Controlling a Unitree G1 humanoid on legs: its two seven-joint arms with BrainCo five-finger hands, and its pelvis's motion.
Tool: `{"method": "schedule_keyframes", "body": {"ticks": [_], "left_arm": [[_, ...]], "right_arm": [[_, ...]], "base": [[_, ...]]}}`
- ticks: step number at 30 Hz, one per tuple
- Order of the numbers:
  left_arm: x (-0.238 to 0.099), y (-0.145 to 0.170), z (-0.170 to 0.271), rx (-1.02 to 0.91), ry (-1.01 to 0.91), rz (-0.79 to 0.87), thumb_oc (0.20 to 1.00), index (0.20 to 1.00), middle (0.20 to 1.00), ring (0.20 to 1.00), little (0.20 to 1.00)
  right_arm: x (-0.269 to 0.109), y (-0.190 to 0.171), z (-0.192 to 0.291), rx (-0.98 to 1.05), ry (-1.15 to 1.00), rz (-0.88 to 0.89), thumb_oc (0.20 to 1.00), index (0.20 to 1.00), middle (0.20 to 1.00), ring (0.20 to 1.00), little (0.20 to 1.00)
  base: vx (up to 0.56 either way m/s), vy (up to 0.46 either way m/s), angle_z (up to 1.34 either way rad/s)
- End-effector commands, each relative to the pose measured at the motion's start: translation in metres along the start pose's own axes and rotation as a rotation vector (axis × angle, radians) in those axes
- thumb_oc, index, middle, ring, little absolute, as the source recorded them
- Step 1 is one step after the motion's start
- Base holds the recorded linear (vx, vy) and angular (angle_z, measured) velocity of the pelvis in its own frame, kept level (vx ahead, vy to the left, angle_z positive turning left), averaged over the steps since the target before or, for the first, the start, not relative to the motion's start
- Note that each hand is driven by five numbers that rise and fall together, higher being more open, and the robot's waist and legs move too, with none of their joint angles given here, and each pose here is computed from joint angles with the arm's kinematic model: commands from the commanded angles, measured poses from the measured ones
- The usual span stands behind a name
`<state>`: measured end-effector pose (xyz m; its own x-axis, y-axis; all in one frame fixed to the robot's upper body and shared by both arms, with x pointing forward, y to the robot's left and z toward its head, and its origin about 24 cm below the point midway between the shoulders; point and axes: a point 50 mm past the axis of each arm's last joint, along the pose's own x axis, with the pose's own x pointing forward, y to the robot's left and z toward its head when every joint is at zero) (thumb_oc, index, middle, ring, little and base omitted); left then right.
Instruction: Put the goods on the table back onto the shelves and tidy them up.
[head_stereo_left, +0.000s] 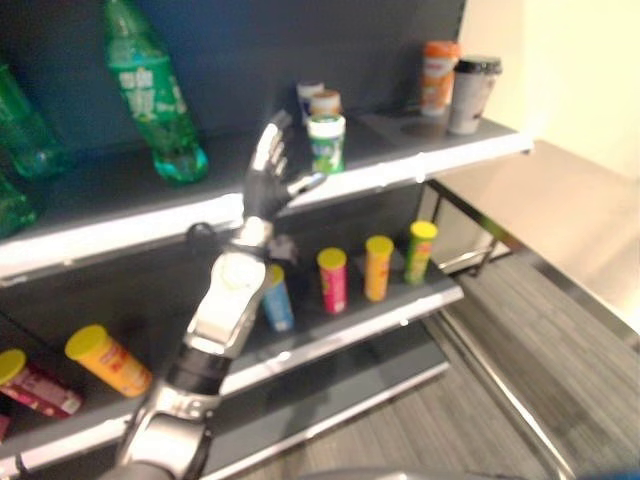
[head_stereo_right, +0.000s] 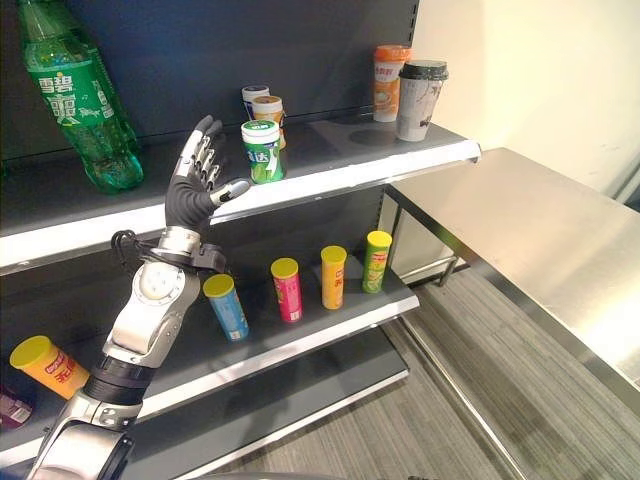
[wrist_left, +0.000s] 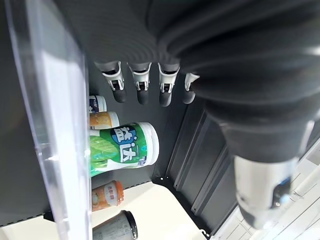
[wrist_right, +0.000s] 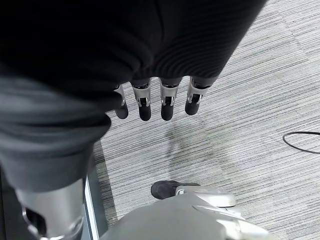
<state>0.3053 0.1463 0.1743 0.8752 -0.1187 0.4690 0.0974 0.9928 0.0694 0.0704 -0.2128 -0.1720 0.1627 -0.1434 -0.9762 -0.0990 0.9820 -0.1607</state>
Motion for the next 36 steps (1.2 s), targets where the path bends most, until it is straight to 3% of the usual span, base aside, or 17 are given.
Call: {"method": "schedule_keyframes", "body": {"ticks": [1, 36], "left_arm": [[0.005, 0.027, -0.034, 0.029, 0.184, 0.103, 1.0, 1.0, 1.0, 1.0, 1.0], [0.019, -0.002, -0.04, 0.007, 0.215, -0.003, 1.0, 1.0, 1.0, 1.0, 1.0]], "right_arm": [[0.0, 0.03, 0.011, -0.029, -0.016, 0.076, 1.0, 1.0, 1.0, 1.0, 1.0], [0.0, 0.029, 0.013, -0.041, -0.021, 0.073, 1.0, 1.0, 1.0, 1.0, 1.0]], "base": [[0.0, 0.0, 0.0], [0.0, 0.001, -0.01]]}}
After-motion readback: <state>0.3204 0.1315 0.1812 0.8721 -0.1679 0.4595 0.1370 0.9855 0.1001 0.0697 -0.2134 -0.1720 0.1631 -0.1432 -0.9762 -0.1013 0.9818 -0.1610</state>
